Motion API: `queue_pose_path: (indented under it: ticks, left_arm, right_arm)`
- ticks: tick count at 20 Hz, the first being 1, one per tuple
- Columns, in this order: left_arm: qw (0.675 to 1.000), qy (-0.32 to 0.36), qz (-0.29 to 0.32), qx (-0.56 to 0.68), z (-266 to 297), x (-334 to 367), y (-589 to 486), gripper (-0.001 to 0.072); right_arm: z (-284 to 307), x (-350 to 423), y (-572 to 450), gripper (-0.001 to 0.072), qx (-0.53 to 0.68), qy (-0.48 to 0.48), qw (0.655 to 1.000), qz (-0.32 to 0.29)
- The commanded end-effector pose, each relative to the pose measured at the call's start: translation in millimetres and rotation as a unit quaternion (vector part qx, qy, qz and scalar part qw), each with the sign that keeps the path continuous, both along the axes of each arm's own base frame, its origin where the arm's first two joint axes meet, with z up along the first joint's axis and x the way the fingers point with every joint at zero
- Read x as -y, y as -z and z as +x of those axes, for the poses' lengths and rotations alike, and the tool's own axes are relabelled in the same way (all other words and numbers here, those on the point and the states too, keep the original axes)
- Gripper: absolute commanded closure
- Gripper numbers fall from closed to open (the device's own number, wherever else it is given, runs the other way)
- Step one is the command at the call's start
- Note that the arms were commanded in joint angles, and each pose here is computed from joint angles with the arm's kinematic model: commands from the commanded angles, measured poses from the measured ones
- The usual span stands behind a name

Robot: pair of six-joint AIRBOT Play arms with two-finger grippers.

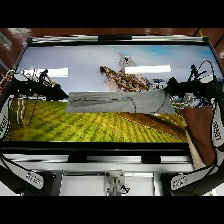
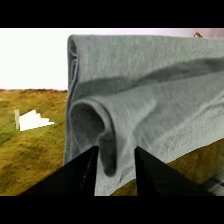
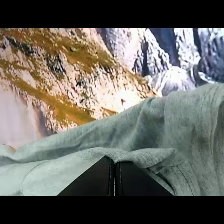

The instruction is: Fold the shirts.

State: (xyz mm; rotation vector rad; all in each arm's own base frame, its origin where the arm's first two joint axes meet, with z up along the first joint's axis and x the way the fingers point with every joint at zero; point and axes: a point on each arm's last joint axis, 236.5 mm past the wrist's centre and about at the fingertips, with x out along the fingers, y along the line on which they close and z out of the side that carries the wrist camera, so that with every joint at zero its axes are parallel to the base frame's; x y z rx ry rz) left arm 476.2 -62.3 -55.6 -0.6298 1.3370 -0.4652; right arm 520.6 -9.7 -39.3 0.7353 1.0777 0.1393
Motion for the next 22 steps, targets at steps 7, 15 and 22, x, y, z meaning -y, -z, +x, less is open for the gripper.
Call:
queue_pose_path:
  ticks: [7, 15, 22]
  left_arm:
    - [1.0, 0.021, -0.002, 0.0, -12, 4, -21, 0.0256]
    - [0.996, 0.028, 0.017, 0.081, -12, 4, -90, 0.026]
    - [0.994, 0.034, 0.022, 0.099, -14, 6, -103, 0.0266]
  right_arm:
    - [-25, 39, -28, 0.0071, 0.011, -0.078, 0.989, -0.122]
    - [-75, 35, 26, 0.0042, -0.121, -0.118, 0.983, -0.074]
    - [-57, 37, 46, 0.0042, -0.109, -0.091, 0.988, -0.064]
